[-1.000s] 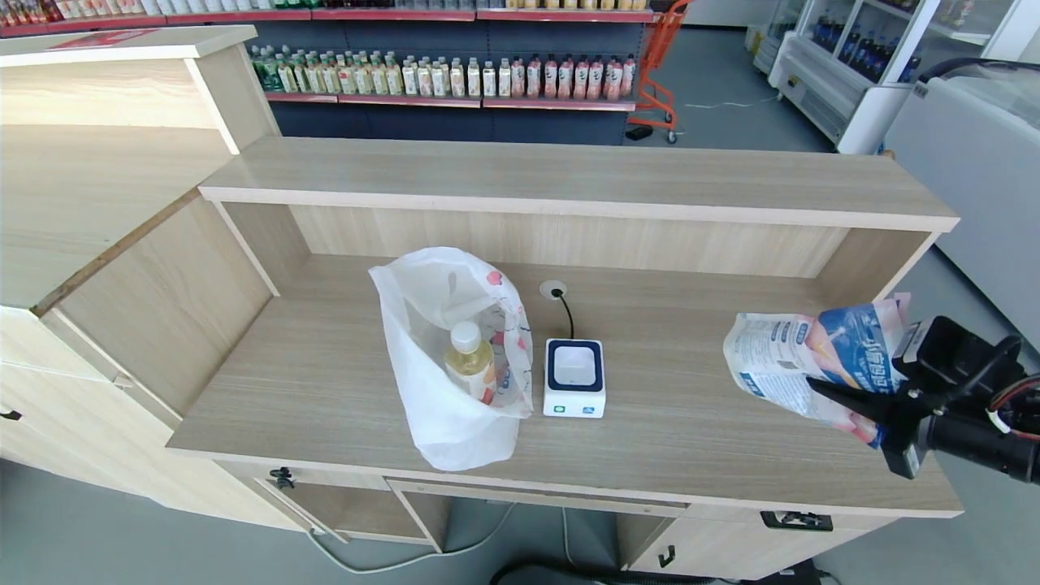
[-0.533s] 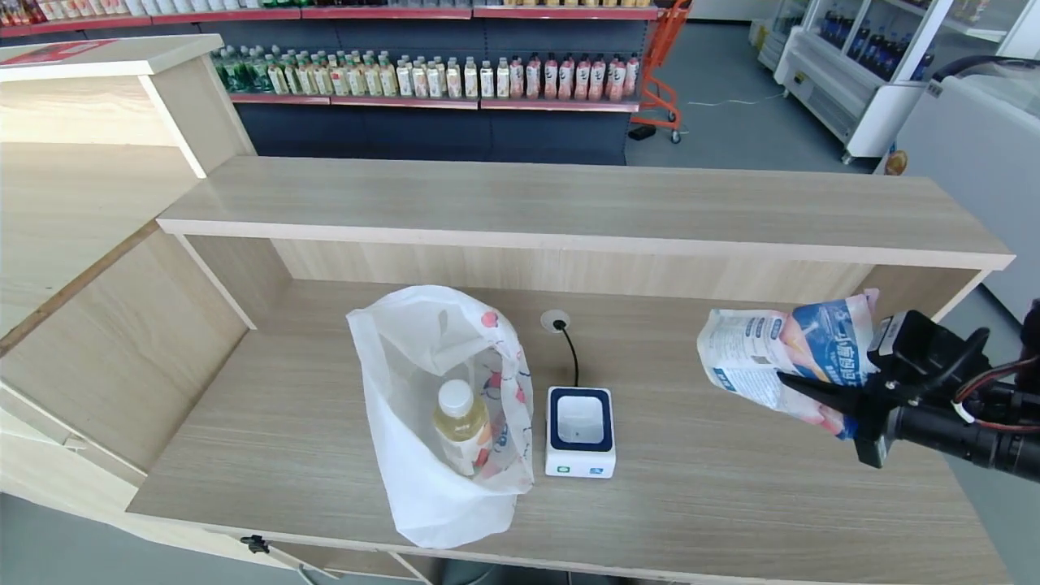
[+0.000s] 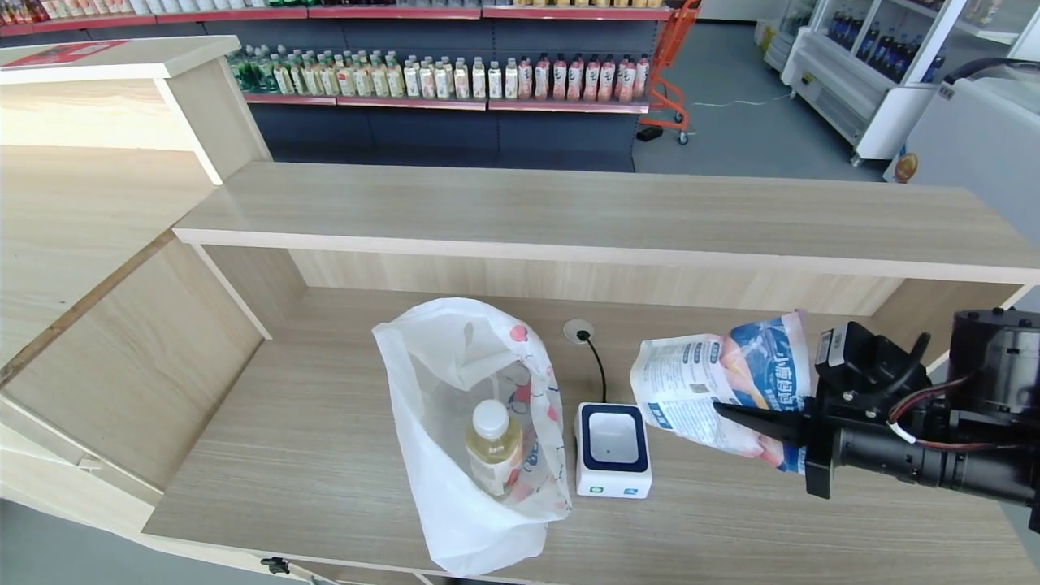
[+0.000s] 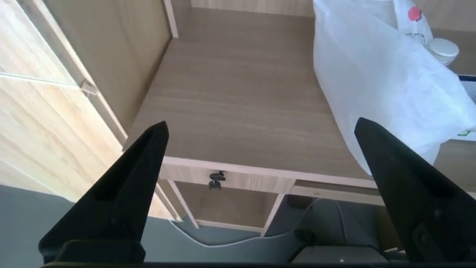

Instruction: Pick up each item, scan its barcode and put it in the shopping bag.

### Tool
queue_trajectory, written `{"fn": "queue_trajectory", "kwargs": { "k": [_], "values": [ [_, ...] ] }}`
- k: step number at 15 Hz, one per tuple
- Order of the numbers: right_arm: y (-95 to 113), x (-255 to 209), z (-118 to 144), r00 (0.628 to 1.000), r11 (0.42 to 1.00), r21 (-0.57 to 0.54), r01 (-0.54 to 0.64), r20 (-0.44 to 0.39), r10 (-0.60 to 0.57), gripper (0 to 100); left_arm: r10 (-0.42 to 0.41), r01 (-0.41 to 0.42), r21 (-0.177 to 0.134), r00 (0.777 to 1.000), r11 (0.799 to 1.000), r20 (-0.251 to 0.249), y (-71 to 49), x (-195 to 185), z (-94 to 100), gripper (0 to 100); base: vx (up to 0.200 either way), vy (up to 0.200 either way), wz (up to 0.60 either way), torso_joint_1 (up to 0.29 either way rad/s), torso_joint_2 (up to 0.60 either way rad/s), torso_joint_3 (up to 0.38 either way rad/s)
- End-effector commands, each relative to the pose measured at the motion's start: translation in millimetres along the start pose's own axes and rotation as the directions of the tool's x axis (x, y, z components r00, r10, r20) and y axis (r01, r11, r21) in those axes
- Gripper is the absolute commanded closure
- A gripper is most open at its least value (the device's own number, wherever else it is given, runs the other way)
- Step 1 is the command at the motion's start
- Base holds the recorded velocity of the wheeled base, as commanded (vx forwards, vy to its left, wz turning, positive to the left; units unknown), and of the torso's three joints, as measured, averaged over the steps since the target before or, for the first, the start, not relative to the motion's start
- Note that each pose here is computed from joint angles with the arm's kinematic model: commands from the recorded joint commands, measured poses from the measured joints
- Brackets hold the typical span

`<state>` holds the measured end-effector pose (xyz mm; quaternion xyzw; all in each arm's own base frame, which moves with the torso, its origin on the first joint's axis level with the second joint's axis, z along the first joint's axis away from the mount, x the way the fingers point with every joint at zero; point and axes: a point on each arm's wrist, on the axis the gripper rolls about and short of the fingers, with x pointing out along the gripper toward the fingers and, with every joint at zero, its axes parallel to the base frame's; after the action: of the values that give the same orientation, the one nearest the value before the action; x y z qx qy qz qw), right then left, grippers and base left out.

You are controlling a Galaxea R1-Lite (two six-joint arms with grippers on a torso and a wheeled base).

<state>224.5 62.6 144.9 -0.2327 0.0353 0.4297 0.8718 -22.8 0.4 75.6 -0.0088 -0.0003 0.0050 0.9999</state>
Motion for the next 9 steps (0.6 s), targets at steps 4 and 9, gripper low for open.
{"fn": "queue_trajectory", "kwargs": {
  "k": [4,9],
  "values": [
    [0,14,-19,0.998,0.997,-0.071,-0.039,-0.061,0.035,100,0.001,-0.001,0.004,1.0,1.0,0.001,0.0,0,0.1,0,0.0,0.0,0.0,0.0,0.0,0.0],
    [-8,24,-45,0.99,0.97,-0.231,-0.072,-0.132,0.043,100,0.001,-0.001,0.004,1.0,1.0,0.001,0.0,0,0.1,0,0.0,0.0,0.0,0.0,0.0,0.0]
  ]
}}
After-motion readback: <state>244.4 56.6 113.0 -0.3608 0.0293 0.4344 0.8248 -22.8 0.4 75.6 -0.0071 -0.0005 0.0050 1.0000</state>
